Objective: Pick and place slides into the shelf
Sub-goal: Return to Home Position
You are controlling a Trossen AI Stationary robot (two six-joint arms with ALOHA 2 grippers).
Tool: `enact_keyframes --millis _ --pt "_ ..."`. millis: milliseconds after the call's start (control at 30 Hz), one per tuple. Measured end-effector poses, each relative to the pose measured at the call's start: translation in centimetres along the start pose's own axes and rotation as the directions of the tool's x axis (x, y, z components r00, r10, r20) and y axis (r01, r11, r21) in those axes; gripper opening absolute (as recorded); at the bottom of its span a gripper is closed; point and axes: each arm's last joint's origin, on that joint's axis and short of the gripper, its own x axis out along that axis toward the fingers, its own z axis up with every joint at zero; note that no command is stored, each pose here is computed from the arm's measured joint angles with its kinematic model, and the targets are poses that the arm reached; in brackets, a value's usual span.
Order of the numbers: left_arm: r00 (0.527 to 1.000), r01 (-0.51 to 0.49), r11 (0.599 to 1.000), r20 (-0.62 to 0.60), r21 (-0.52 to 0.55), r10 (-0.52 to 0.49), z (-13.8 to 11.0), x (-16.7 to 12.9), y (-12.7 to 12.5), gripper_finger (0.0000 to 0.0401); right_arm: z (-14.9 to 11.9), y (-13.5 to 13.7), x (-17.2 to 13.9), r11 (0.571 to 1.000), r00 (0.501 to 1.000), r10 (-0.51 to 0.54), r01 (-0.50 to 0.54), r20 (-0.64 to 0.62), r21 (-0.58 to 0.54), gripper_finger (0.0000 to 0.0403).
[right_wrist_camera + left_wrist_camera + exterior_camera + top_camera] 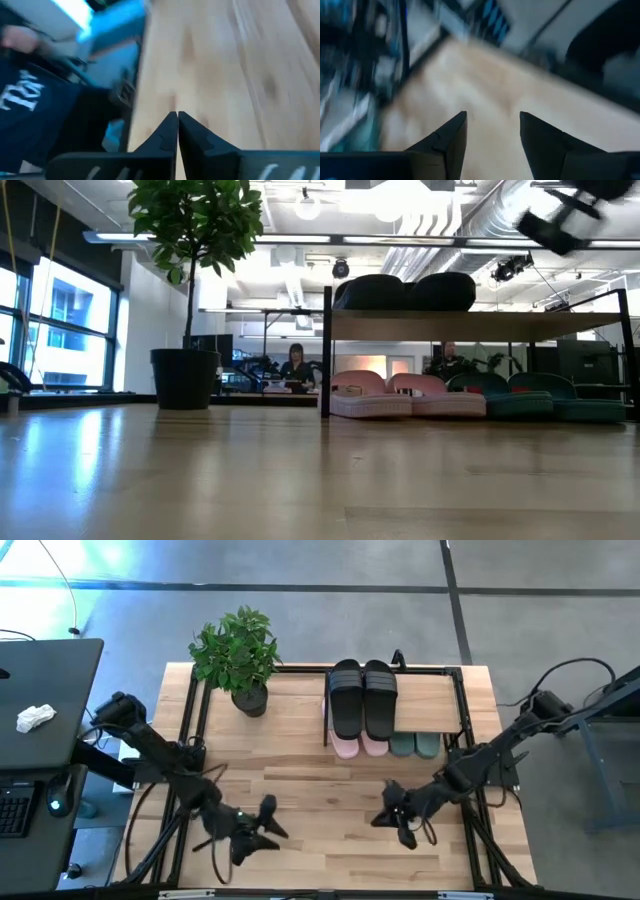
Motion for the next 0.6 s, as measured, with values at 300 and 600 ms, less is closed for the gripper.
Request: enact_keyframes --millis 300,600 --pt "0.938 -0.082 0.978 0.346 0.192 0.011 2.4 -0.9 9.3 0.0102 8.3 -0.4 -1.5 0.882 0.945 0.205 -0.066 0.254 -0.466 0.0" --pt "0.894 -0.355 0.905 0.368 0.235 0.255 5.8 -11.0 18.9 0.0014 17.5 0.8 -10.7 0.727 0.879 0.132 0.227 0.457 -0.647 0.0"
